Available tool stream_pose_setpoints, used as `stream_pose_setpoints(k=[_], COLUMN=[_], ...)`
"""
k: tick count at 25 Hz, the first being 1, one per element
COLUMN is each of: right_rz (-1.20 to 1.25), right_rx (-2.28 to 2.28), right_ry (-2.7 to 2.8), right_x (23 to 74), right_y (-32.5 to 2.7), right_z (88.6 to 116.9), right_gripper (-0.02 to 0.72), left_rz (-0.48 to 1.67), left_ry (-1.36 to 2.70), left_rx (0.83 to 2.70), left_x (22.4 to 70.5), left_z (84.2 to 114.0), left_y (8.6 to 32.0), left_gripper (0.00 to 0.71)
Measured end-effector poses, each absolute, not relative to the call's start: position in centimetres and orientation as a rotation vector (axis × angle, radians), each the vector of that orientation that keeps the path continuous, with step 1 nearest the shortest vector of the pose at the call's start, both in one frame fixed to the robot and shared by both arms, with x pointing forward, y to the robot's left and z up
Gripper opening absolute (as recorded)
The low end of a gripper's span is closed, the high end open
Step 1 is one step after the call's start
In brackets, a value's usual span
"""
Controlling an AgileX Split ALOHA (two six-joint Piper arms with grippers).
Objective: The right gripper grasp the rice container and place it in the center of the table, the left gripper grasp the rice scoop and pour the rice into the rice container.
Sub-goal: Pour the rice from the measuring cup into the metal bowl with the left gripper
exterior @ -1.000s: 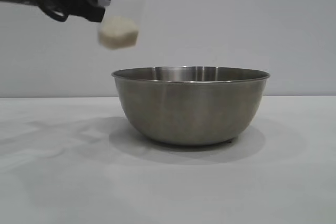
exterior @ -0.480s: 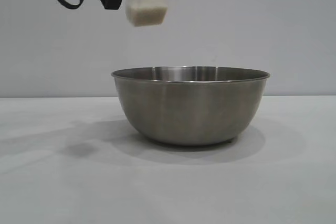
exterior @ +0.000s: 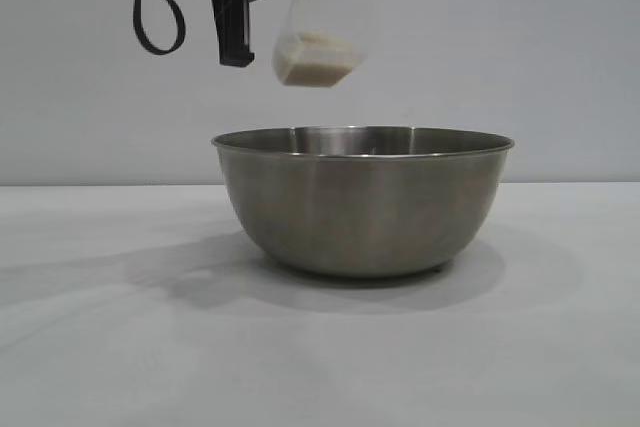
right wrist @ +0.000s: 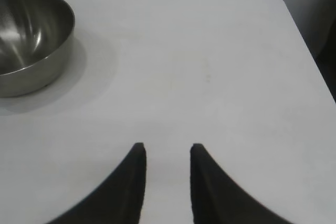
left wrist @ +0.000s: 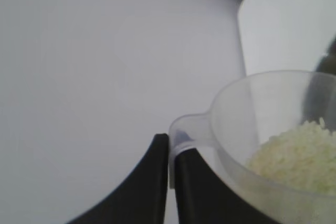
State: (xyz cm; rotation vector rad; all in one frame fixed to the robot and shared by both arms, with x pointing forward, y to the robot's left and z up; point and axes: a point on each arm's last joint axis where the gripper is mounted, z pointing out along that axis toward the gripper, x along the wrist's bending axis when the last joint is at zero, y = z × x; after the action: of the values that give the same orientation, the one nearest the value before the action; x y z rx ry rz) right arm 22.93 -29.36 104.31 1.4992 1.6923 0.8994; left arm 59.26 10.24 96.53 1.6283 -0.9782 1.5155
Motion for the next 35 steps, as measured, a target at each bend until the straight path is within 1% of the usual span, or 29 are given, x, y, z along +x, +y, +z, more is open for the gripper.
stream_pose_setpoints(k=[11, 20, 35], right_rz=[0.899, 0.899, 0.899], right_rx=[1.499, 1.499, 1.499], right_ry=[1.692, 1.692, 1.692], right_x=[22.9, 22.9, 22.9], right_y=[-29.4, -29.4, -29.4], right_z=[104.3, 104.3, 104.3], right_gripper=[0.206, 0.206, 0.206], left_rz=[1.733, 1.863, 2.067], left_ry=[-1.383, -1.609, -1.946], left_rx=[1.516, 1.404, 1.065], left_x=[59.4, 59.5, 59.0], left_z=[94.8, 94.4, 94.8], left_y=[9.8, 9.8, 9.5], left_gripper=[0.0, 0.0, 0.0])
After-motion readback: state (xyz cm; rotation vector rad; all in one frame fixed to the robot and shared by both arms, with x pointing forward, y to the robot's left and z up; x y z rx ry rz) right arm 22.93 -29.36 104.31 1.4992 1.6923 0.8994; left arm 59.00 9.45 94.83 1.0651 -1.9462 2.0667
